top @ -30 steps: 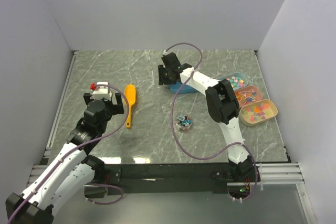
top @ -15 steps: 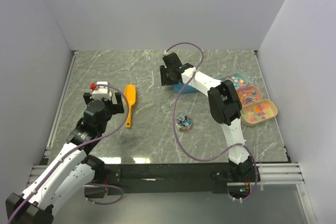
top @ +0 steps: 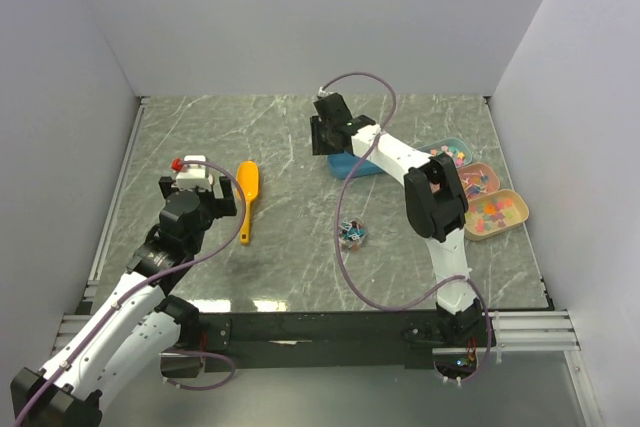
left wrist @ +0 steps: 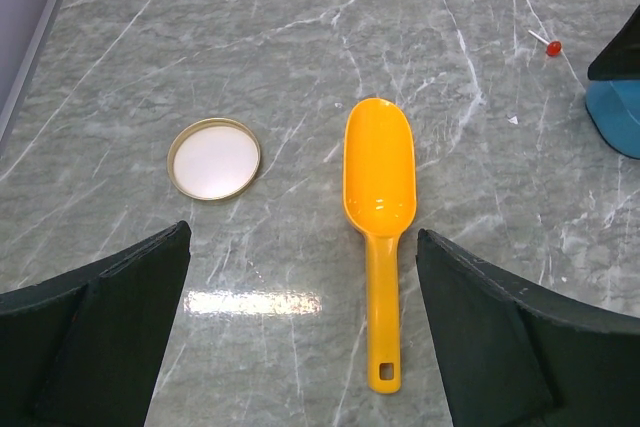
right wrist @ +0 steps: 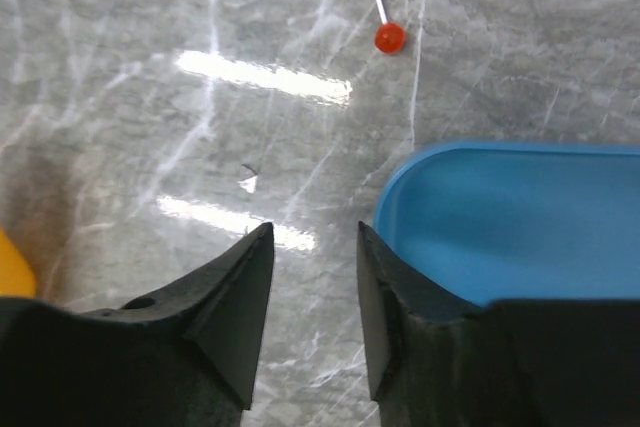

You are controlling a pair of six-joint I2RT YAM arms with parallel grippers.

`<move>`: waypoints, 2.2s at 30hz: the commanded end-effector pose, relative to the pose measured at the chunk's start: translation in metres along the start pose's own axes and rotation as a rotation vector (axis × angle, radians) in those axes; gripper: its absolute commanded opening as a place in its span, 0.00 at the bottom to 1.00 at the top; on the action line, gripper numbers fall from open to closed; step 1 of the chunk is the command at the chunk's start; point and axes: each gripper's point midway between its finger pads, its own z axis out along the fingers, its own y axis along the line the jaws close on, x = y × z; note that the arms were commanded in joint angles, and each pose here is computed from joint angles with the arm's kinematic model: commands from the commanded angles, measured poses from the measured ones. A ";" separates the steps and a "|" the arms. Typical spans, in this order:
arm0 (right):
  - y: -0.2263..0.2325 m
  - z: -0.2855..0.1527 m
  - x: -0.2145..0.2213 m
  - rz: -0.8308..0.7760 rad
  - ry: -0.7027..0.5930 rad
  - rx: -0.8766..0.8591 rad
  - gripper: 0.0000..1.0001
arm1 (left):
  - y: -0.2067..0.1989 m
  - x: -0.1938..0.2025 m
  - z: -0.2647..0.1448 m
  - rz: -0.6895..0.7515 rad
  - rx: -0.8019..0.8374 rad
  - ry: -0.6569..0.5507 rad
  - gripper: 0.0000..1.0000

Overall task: Pack the candies
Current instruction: Move the storage box to the center of the board.

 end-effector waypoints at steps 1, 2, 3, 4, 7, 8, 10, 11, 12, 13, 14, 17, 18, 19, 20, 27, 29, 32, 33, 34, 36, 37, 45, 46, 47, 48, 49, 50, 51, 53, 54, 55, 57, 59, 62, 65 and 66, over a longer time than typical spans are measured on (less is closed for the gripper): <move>-0.006 0.014 0.003 -0.007 0.020 0.004 0.44 | -0.003 -0.008 0.000 -0.006 0.019 -0.038 1.00; -0.008 0.020 0.008 -0.016 0.033 0.008 0.43 | -0.003 -0.008 0.001 -0.005 0.021 -0.038 0.99; -0.009 0.022 0.011 -0.023 0.038 0.012 0.42 | -0.003 -0.008 0.000 -0.005 0.021 -0.038 1.00; -0.011 0.025 0.013 -0.027 0.043 0.021 0.40 | -0.003 -0.008 0.001 -0.004 0.020 -0.037 0.99; -0.019 0.029 0.019 -0.040 0.056 0.047 0.38 | -0.003 -0.008 0.000 -0.004 0.020 -0.037 0.99; -0.021 0.030 0.020 -0.044 0.060 0.052 0.38 | -0.003 -0.008 0.000 -0.003 0.021 -0.038 0.99; -0.022 0.029 0.021 -0.055 0.062 0.052 0.38 | -0.003 -0.008 0.001 -0.002 0.022 -0.035 0.99; -0.022 0.027 0.020 -0.058 0.061 0.048 0.38 | -0.003 -0.007 0.001 -0.001 0.022 -0.034 0.99; -0.020 0.025 0.018 -0.063 0.058 0.039 0.38 | -0.003 -0.008 0.001 -0.002 0.022 -0.036 0.99; -0.016 0.018 0.011 -0.062 0.038 0.018 0.38 | -0.003 -0.007 0.001 -0.002 0.022 -0.035 0.99; -0.015 0.015 0.010 -0.064 0.033 0.013 0.38 | -0.003 -0.007 0.001 0.000 0.023 -0.035 0.99; -0.015 0.000 -0.004 -0.067 -0.003 0.020 0.38 | -0.003 -0.007 0.001 0.001 0.023 -0.033 0.99; -0.016 -0.004 -0.008 -0.072 -0.015 0.024 0.39 | -0.004 -0.007 0.001 0.001 0.025 -0.033 1.00; -0.017 -0.012 -0.015 -0.071 -0.037 0.031 0.40 | -0.004 -0.007 0.001 0.001 0.025 -0.033 1.00; -0.021 -0.016 -0.019 -0.069 -0.050 0.053 0.40 | -0.004 -0.007 0.001 0.000 0.026 -0.034 0.99; -0.034 -0.027 -0.028 -0.023 -0.088 0.103 0.45 | -0.005 -0.008 0.001 -0.001 0.033 -0.035 0.99; -0.036 -0.023 -0.027 -0.017 -0.078 0.105 0.45 | -0.005 -0.008 0.001 -0.001 0.033 -0.035 0.99; -0.036 -0.015 -0.021 -0.015 -0.055 0.097 0.45 | -0.005 -0.008 0.001 -0.001 0.034 -0.035 0.99; -0.037 -0.009 -0.017 -0.012 -0.037 0.088 0.44 | -0.005 -0.007 0.001 0.000 0.034 -0.033 0.99; -0.036 -0.007 -0.017 -0.011 -0.030 0.086 0.44 | -0.006 -0.007 0.001 0.000 0.035 -0.033 0.99; -0.036 -0.001 -0.013 -0.018 -0.009 0.082 0.44 | -0.006 -0.007 0.001 0.002 0.037 -0.033 1.00; -0.035 0.004 -0.008 -0.021 0.005 0.077 0.43 | -0.006 -0.007 0.001 0.002 0.037 -0.033 0.99; -0.042 0.020 0.012 -0.059 0.067 0.088 0.30 | -0.005 -0.006 0.001 0.004 0.035 -0.031 0.99; -0.044 0.021 0.013 -0.063 0.073 0.093 0.28 | -0.005 -0.007 0.001 0.003 0.035 -0.033 0.99; -0.047 0.022 0.015 -0.071 0.078 0.098 0.24 | -0.005 -0.007 0.001 0.004 0.035 -0.032 0.99; -0.049 0.022 0.015 -0.074 0.079 0.101 0.22 | -0.005 -0.007 0.001 0.003 0.035 -0.033 0.99; -0.051 0.021 0.016 -0.082 0.085 0.105 0.20 | -0.005 -0.007 0.001 0.004 0.034 -0.032 1.00; -0.055 0.020 0.015 -0.095 0.085 0.115 0.14 | -0.006 -0.007 0.001 0.003 0.037 -0.033 0.99; -0.057 0.016 0.012 -0.107 0.075 0.117 0.11 | -0.006 -0.007 0.001 0.004 0.037 -0.032 0.99; -0.064 0.012 0.009 -0.162 0.073 0.129 0.05 | -0.006 -0.007 0.001 0.005 0.037 -0.032 0.99; -0.067 0.006 0.003 -0.183 0.059 0.133 0.04 | -0.006 -0.006 0.001 0.006 0.037 -0.030 1.00; -0.070 0.003 0.002 -0.204 0.060 0.136 0.03 | -0.005 -0.007 0.001 0.005 0.035 -0.032 0.99; -0.082 -0.001 -0.003 -0.261 0.064 0.142 0.01 | -0.006 -0.006 0.001 0.008 0.036 -0.030 1.00; -0.094 -0.004 -0.006 -0.305 0.071 0.150 0.00 | -0.006 -0.006 0.002 0.008 0.036 -0.029 0.99; -0.115 -0.008 -0.010 -0.312 0.078 0.150 0.00 | -0.007 -0.003 0.003 0.012 0.040 -0.020 1.00; -0.134 -0.012 -0.012 -0.335 0.083 0.154 0.00 | -0.007 -0.004 0.003 0.014 0.040 -0.019 0.99; -0.138 -0.013 -0.012 -0.339 0.082 0.153 0.00 | -0.007 -0.002 0.003 0.016 0.039 -0.015 0.99</move>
